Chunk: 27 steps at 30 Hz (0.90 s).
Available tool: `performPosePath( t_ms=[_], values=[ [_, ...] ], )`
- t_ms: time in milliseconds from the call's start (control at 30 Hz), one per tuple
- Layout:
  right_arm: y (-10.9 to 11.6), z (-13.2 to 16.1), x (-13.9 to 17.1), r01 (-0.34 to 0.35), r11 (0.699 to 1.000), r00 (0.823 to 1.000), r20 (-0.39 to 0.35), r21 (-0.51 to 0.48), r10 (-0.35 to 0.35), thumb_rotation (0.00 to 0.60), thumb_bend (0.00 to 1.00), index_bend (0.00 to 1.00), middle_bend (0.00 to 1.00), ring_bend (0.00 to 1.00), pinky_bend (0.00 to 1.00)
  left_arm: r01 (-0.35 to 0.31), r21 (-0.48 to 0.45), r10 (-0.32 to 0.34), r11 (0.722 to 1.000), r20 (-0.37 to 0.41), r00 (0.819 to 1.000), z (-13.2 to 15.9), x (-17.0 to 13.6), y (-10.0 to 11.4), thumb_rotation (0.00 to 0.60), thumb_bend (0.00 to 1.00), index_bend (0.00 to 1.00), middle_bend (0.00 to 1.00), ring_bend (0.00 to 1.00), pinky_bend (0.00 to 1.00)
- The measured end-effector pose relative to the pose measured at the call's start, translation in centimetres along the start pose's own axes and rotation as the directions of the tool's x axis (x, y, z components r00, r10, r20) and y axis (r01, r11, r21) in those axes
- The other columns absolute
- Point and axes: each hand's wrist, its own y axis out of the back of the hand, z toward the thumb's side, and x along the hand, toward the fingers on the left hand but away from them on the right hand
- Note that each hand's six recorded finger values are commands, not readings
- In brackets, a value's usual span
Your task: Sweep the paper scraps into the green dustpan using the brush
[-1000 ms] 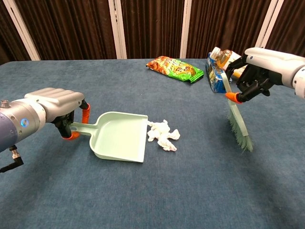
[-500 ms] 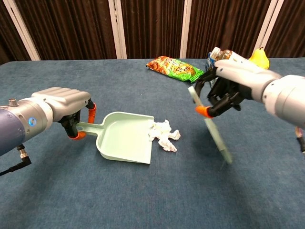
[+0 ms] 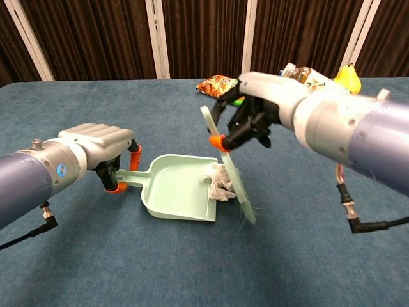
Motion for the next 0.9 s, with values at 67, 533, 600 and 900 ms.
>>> performPosePath(
  t_ms=[67,533,600,900],
  values=[
    [0.2,1.2,0.0,-0.005,0.999,1.0,-0.014,-0.031,0.004,0.6,0.48,0.81,0.87,0.93,0.78,0.001,0.001,-0.001,1.0,-0.002,1.0,0.1,0.0,0.0,0.6,0.59,0.62,1.0,1.0,1.0],
    [4.8,1.9,-0.2,0.074,0.997,0.997,-0.017,-0.034,-0.075,0.6,0.48,0.81,0.87,0.93,0.78,0.001,0.003,-0.001,1.0,-0.001,1.0,0.8,-0.2,0.2,0.6,0.59,0.62,1.0,1.0,1.0],
    [5.3,0.9,-0.3,0.09,0.996,0.996,-0.002,-0.001,-0.09,0.6,0.48,0.81,0.87,0.93,0.78,0.001,0.002,-0.001,1.0,-0.002,1.0,0.8,-0.2,0.3,0.6,0.59,0.62,1.0,1.0,1.0],
    [6.3,-4.2,0.0,0.115,0.991,0.99,0.075,0.066,-0.12,0.6,0.48,0.81,0.87,0.93,0.78,0.004,0.001,-0.004,1.0,-0.004,1.0,0.7,-0.4,0.1,0.6,0.48,0.55,1.0,1.0,1.0]
  ],
)
